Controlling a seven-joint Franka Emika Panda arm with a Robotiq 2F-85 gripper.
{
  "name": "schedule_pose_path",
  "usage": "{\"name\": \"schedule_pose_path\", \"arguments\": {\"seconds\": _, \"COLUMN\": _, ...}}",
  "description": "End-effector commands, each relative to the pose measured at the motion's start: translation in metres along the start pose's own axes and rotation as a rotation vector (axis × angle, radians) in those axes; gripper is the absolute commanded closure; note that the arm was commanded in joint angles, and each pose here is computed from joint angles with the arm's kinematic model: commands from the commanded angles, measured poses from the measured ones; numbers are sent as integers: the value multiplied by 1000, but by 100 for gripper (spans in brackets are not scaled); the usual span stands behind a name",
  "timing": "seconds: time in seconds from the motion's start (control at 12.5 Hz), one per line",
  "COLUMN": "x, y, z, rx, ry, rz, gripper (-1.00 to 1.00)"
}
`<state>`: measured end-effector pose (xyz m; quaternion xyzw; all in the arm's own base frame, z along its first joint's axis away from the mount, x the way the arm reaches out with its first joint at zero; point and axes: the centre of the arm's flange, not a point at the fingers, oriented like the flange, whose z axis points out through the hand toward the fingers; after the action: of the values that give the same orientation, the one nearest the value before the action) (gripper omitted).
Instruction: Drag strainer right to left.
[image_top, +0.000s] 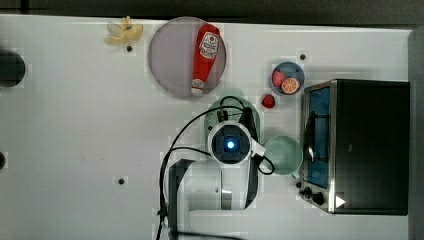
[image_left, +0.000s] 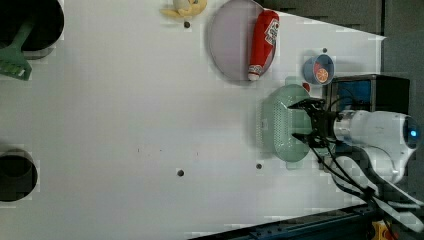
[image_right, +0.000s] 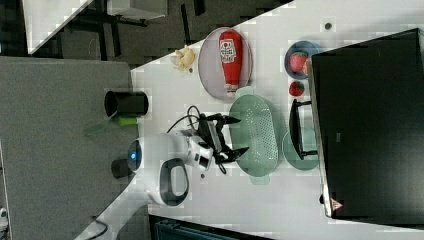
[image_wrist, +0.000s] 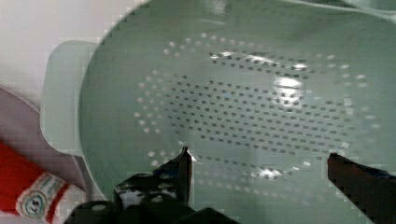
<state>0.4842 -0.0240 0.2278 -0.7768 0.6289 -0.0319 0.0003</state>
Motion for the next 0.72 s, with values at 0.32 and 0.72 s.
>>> {"name": "schedule_pose_path", "arguments": {"seconds": 0.32, "x": -28, "y": 14, "z": 66, "rx": -37, "ry": -22, "rz": 121, "gripper": -100}}
{"name": "schedule_pose_path", "arguments": {"seconds": 0.72, "x": -49, "y": 12, "z": 72, "rx": -45, "ry": -31, "rz": 112, "gripper": -100}}
